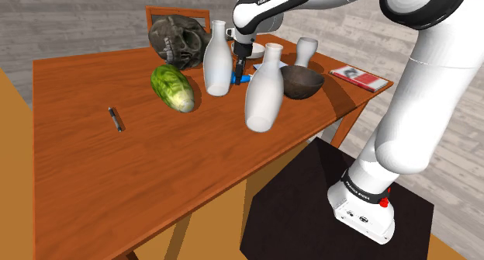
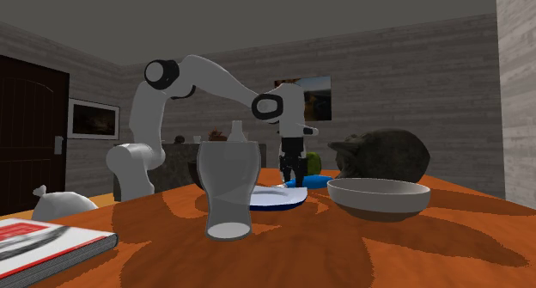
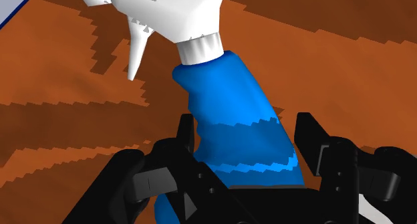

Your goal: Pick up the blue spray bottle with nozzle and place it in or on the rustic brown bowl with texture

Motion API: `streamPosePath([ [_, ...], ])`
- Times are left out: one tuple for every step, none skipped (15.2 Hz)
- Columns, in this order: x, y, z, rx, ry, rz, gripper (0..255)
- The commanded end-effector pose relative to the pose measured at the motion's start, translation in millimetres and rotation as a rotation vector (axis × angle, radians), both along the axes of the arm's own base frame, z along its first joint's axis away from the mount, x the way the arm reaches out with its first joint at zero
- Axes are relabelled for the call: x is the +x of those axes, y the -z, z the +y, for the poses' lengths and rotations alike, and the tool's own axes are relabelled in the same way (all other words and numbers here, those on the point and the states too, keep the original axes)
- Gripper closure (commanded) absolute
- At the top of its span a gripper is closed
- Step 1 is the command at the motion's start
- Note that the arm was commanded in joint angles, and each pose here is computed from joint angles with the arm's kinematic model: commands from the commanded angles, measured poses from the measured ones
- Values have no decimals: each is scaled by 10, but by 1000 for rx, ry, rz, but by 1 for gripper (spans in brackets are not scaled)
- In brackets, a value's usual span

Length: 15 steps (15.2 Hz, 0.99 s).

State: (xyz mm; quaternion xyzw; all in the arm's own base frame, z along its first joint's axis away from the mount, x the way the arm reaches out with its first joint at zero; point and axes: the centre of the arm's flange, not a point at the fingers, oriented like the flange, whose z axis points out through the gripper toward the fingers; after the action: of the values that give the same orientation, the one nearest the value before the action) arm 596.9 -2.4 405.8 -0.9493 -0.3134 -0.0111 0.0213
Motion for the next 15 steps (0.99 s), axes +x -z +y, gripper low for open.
streamPosePath([
  [0, 3, 6, 0, -1, 0, 255],
  [1, 2, 5, 0, -1, 0, 255],
  [1, -50, 5, 0, -1, 0, 255],
  [0, -103, 4, 0, -1, 0, 255],
  [1, -156, 5, 0, -1, 0, 255],
  [1, -209, 5, 0, -1, 0, 255],
  [1, -262, 5, 0, -1, 0, 255],
  [1, -314, 5, 0, -1, 0, 255],
  [1, -367, 5, 0, -1, 0, 255],
  [1, -420, 5, 0, -1, 0, 255],
  [1, -473, 5, 0, -1, 0, 255],
  [1, -526, 5, 0, -1, 0, 255],
  [1, -578, 5, 0, -1, 0, 255],
  [1, -631, 5, 0, -1, 0, 255],
  [1, -684, 5, 0, -1, 0, 255],
])
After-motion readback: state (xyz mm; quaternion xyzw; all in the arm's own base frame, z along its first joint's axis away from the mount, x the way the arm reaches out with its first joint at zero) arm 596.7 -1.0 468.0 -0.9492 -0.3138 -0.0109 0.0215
